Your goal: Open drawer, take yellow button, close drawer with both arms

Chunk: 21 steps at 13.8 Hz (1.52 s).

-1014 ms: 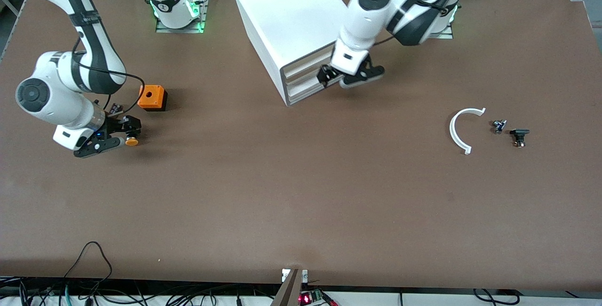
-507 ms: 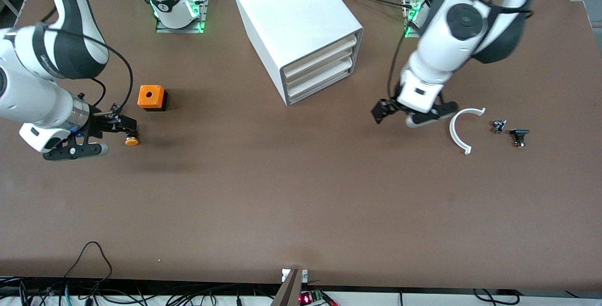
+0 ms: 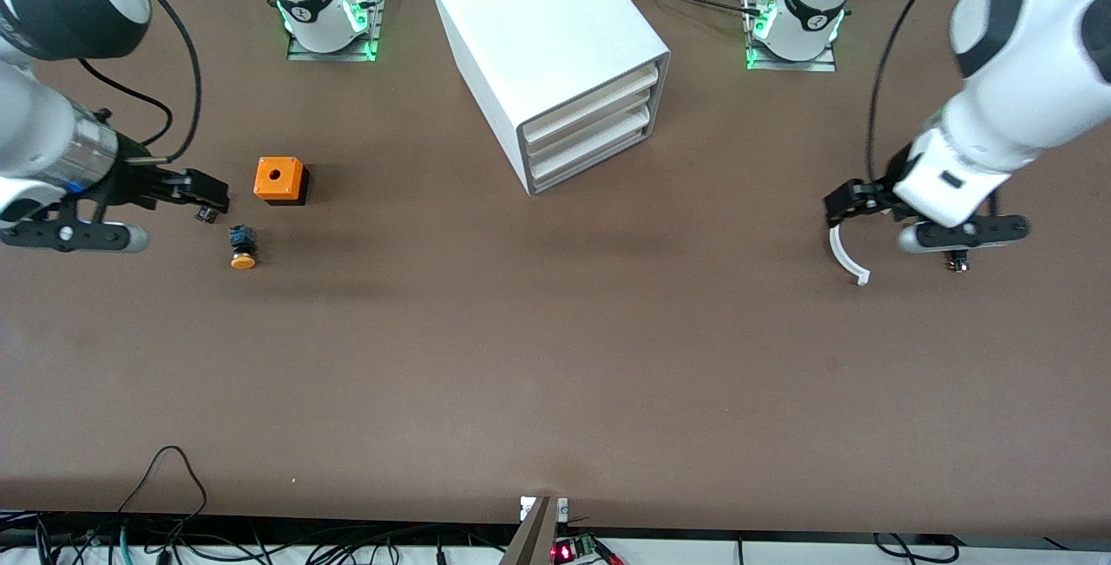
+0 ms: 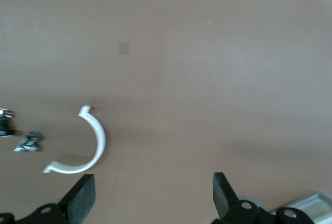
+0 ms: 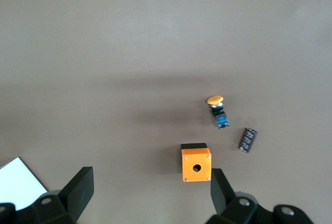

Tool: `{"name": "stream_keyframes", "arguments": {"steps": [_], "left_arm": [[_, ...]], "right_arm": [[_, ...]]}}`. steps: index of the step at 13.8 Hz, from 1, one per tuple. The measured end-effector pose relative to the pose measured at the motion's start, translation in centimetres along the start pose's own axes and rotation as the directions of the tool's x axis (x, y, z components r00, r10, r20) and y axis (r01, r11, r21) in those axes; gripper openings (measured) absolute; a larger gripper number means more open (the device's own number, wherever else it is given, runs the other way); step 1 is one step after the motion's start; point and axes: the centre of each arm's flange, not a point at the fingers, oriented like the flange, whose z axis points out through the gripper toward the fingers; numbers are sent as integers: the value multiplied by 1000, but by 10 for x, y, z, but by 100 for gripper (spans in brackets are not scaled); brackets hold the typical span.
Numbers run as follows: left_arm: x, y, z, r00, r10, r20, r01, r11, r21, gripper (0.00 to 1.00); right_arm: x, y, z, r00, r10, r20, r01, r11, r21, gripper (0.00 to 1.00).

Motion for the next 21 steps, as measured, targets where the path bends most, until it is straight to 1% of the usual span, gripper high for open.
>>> {"name": "stream_keyframes", "arguments": {"steps": [3,4,5,6,8,10,12,14,15,18,21], "left_arm": [[-2,-16,-45,1000,10,6,-10,1000,5,100],[-3,-20,-56,1000,3,0,-3,1000,5,100],[-2,-27,-61,1000,-8,-4,8,1000,5,100],[0,-36,-63,1000,-24,-6,24,1000,7,100],[3,-58,-64,999,-53,-6,53,999,11,100],[2,-63,-66,998,-60,-5,60,998,12,100],[-1,-58,-70,999,-50,-8,50,999,12,100],[-3,-50,-71,999,-36,-8,37,999,12,100],[-3,-48,-71,999,-34,-6,34,999,13,100],[-1,-66,-70,998,-65,-2,65,998,18,100],[0,-84,-71,998,-66,-1,66,998,21,100]], "right_arm": [[-14,22,-23,999,49,-19,-50,998,-28,100],[-19,28,-28,998,61,-9,-61,998,-35,100],[-26,36,-31,997,75,14,-74,996,-43,100],[-30,48,-34,995,97,28,-96,994,-48,100],[-45,81,-49,993,114,27,-112,992,-51,100],[-69,105,-62,994,107,18,-106,993,-48,100],[-93,107,-65,994,106,3,-106,993,-47,100],[-110,104,-61,995,94,-38,-95,994,-45,100],[-116,103,-58,996,72,-49,-74,996,-45,100],[-121,102,-56,998,30,-49,-33,998,-48,100],[-118,102,-59,996,22,-81,-26,999,-45,100]]}}
